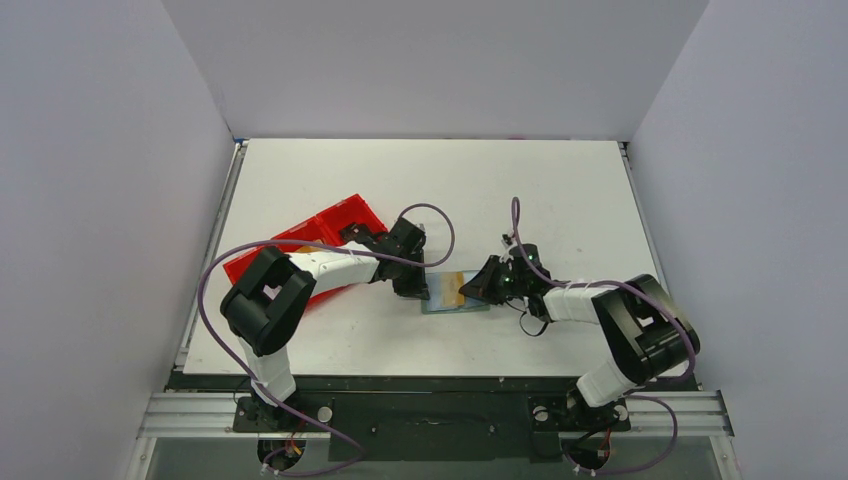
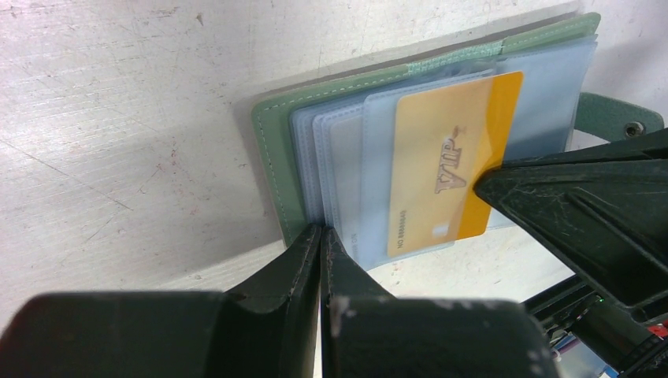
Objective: Take the credit cards out of the card holder
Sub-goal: Remove the credit card from the card holder, then place the credit card in the storage box.
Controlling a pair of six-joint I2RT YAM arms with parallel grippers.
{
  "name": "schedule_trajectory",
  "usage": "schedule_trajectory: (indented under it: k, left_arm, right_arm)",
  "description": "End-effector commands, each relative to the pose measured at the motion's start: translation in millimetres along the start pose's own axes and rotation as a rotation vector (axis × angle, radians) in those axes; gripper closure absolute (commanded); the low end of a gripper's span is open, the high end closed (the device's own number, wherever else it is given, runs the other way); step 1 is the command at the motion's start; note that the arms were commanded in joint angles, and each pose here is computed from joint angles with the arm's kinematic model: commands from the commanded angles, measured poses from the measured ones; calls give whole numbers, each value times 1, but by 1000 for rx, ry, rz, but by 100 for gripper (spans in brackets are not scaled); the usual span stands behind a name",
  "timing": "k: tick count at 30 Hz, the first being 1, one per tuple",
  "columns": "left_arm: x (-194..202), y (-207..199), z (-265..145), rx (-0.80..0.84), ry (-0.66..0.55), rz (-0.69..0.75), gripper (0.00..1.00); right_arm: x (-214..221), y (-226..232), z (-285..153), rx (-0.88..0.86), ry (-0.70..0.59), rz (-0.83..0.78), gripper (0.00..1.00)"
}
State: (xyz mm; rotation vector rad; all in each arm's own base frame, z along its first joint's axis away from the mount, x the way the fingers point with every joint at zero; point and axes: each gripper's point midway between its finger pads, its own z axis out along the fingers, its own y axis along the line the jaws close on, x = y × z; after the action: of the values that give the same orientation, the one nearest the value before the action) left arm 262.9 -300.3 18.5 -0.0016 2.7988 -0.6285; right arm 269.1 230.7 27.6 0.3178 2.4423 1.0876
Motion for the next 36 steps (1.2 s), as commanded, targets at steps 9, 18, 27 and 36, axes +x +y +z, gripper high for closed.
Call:
schedule_trajectory:
  k: [9, 18, 27, 36]
  left_arm:
    - [23, 63, 22, -223, 57, 4, 100]
    - [23, 61, 21, -218, 55, 2, 100]
    - [19, 56, 19, -206, 45, 8, 100]
    - [4, 37, 8, -178, 14, 20, 100]
  right_arm:
    - [-18, -22, -19, 89, -76, -49, 100]
    - [-20, -26, -26, 108, -80, -58, 100]
    - [-27, -21, -39, 110, -107, -67, 100]
    - [-33, -6, -47, 75, -126, -69, 100]
